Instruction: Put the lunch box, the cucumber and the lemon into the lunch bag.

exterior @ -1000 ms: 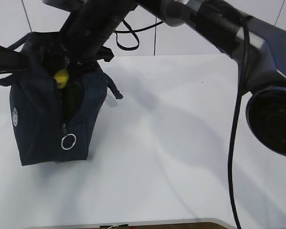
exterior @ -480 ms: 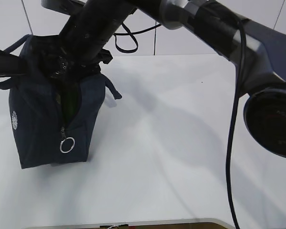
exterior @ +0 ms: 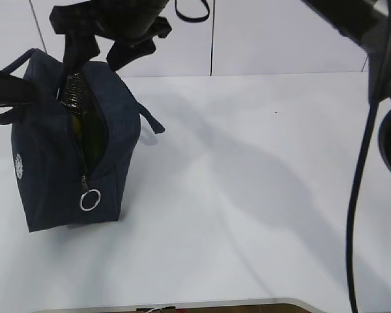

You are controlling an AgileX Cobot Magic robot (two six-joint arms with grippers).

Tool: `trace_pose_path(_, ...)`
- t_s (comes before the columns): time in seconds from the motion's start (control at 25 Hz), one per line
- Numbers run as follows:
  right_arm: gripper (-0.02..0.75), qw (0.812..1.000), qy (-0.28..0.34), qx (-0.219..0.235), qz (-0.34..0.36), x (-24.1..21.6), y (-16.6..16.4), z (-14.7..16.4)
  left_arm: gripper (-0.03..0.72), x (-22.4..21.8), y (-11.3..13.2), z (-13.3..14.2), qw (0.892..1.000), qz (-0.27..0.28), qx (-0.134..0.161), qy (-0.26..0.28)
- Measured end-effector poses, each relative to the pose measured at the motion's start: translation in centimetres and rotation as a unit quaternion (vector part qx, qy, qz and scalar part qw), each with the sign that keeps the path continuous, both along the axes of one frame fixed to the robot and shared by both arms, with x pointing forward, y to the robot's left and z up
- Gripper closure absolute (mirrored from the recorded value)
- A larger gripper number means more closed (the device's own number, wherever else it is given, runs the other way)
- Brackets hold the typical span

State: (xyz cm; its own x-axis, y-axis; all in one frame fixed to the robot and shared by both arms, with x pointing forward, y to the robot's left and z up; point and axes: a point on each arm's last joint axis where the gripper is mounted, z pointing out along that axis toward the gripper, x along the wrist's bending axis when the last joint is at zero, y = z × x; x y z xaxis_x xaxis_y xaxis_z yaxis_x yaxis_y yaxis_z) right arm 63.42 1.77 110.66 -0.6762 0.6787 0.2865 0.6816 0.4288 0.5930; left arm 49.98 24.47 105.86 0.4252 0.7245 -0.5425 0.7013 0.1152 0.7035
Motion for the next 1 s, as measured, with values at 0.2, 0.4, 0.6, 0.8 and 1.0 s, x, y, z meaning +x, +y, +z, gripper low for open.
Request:
trace_pose_path(0.2, 0.195, 0.998, -0.046, -0.026, -0.017, -0.2, -1.2, 2.0, 0.686, 0.1, 0.1, 0.0, 1.0, 0.003, 0.002, -0.001)
trace_pose_path(0.4, 0.209, 0.998, -0.042, -0.047, -0.021, -0.1, -1.4, 1.2, 0.686, 0.1, 0.1, 0.0, 1.0, 0.005, 0.004, -0.002)
trace_pose_path(0.6, 0.261, 0.997, -0.022, -0.072, -0.021, 0.1, -1.4, -0.6, 0.686, 0.0, 0.2, -0.2, 1.0, -0.002, 0.021, -0.001)
trace_pose_path(0.8, 0.272, 0.996, -0.014, -0.086, -0.022, 0.2, -1.5, -1.4, 0.686, 0.1, 0.3, -0.3, 1.0, 0.001, 0.028, -0.004)
trace_pose_path(1.0, 0.273, 0.996, 0.011, -0.093, -0.012, 0.1, -1.3, -2.8, 0.686, 0.1, 0.3, -0.3, 0.999, 0.005, 0.031, -0.005)
